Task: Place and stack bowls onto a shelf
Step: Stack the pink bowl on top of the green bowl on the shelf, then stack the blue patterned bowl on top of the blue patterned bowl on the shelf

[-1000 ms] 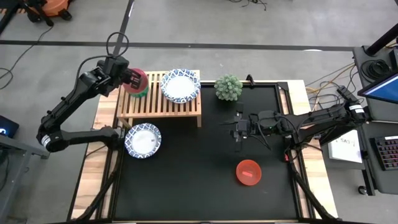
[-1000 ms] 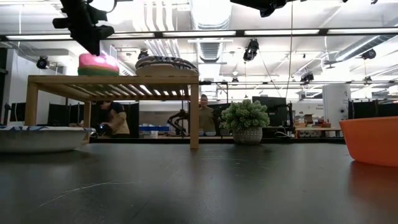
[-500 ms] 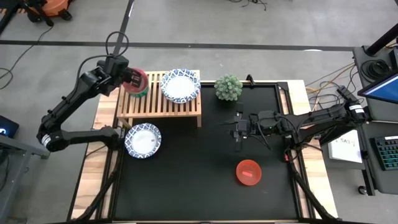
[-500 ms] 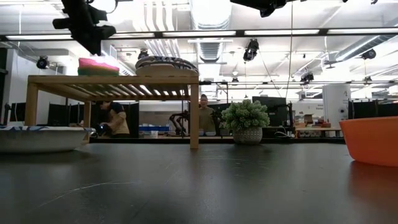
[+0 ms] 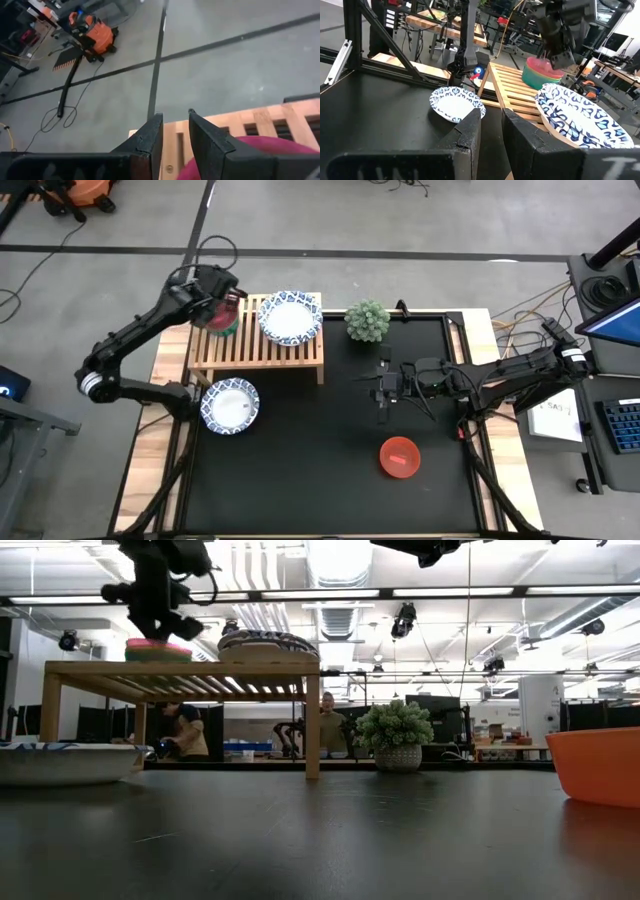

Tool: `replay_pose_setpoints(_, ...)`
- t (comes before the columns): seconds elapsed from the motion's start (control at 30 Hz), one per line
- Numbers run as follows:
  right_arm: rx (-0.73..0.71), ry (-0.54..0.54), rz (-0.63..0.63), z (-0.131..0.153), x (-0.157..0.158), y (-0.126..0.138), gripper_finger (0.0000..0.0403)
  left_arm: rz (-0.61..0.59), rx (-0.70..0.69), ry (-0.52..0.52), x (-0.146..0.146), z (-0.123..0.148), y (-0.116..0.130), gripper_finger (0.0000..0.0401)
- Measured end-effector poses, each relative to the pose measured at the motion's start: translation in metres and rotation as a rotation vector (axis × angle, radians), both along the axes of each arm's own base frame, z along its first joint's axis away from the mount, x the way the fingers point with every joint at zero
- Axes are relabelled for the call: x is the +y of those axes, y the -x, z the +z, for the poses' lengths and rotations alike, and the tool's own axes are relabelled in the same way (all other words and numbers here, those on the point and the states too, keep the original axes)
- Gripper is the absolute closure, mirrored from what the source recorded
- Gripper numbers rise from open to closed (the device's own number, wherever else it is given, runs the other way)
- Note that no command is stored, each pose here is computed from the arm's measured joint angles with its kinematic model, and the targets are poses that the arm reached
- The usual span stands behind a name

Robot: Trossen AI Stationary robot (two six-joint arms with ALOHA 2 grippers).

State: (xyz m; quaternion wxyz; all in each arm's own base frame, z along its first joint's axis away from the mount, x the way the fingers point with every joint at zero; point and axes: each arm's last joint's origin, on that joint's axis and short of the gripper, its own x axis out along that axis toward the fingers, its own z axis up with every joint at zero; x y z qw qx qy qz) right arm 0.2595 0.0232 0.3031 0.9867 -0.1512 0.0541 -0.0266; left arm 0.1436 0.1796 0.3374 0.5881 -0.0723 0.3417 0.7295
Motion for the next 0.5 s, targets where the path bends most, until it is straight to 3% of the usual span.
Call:
replay_pose_setpoints(0.3, 0.002, 0.001, 0.0, 0.0, 0.0, 0.0, 0.0335, -0.024, 0.036, 0.033, 0.003, -0.006, -0.006, 0.0324)
replay_pose_setpoints(0.5, 0.004, 0.003, 0.0, 0.0, 0.0, 0.0, 0.0335, -0.221, -0.056, 0.118, -0.027, 0.005, -0.008, 0.0324)
